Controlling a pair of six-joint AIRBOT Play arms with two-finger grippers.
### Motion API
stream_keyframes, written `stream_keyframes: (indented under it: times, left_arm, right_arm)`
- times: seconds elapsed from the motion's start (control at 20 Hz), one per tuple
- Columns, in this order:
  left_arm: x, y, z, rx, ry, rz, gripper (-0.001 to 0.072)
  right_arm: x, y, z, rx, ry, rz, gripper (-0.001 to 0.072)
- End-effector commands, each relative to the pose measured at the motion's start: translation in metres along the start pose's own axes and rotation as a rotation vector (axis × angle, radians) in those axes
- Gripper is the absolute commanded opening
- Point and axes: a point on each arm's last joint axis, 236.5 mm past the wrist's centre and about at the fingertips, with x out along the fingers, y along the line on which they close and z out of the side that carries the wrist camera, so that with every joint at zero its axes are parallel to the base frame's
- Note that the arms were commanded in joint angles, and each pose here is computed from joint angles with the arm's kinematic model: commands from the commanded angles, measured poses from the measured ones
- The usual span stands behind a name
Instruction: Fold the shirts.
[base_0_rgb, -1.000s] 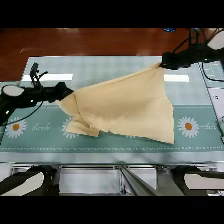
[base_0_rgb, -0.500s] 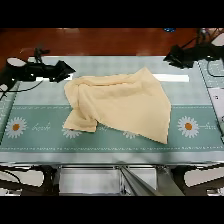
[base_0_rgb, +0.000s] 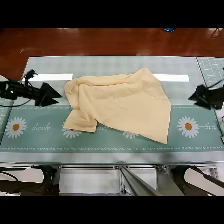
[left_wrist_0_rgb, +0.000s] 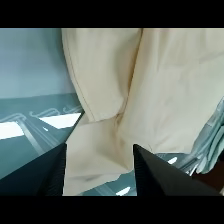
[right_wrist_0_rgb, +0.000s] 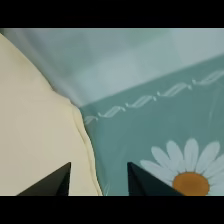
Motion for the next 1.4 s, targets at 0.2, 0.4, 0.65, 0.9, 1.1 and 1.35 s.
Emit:
stream_keyframes:
  times: [0.2, 0.4, 0.65, 0.9, 1.1, 1.35]
  left_arm:
    - [0.051, -0.002, -0.001, -0.039, -0.074, -0.038, 0.0506]
    - [0.076, 0.0, 0.003, -0.082, -0.069, -0.003, 0.0506]
    - [0.086, -0.011, 0.01, -0.019, -0.045, -0.007, 0.0012]
    - [0.068, -0.034, 0.017, 0.1, -0.017, -0.03, 0.0013]
    - [0.066, -0.037, 0.02, 0.109, -0.027, -0.029, 0.0014]
    - [0.067, -0.037, 0.021, 0.109, -0.028, -0.029, 0.0014]
  right_arm:
    - [0.027, -0.019, -0.067, 0.043, 0.04, 0.03, 0.0406]
    - [0.027, -0.018, -0.066, 0.046, 0.036, 0.035, 0.0406]
    - [0.027, -0.02, -0.067, 0.039, 0.038, 0.026, 0.0406]
    - [0.048, -0.025, -0.113, 0.102, 0.167, 0.039, 0.0407]
    - [0.066, -0.014, -0.157, 0.119, 0.271, 0.128, 0.0407]
    - [0.07, 0.012, -0.145, 0.102, 0.219, 0.235, 0.0406]
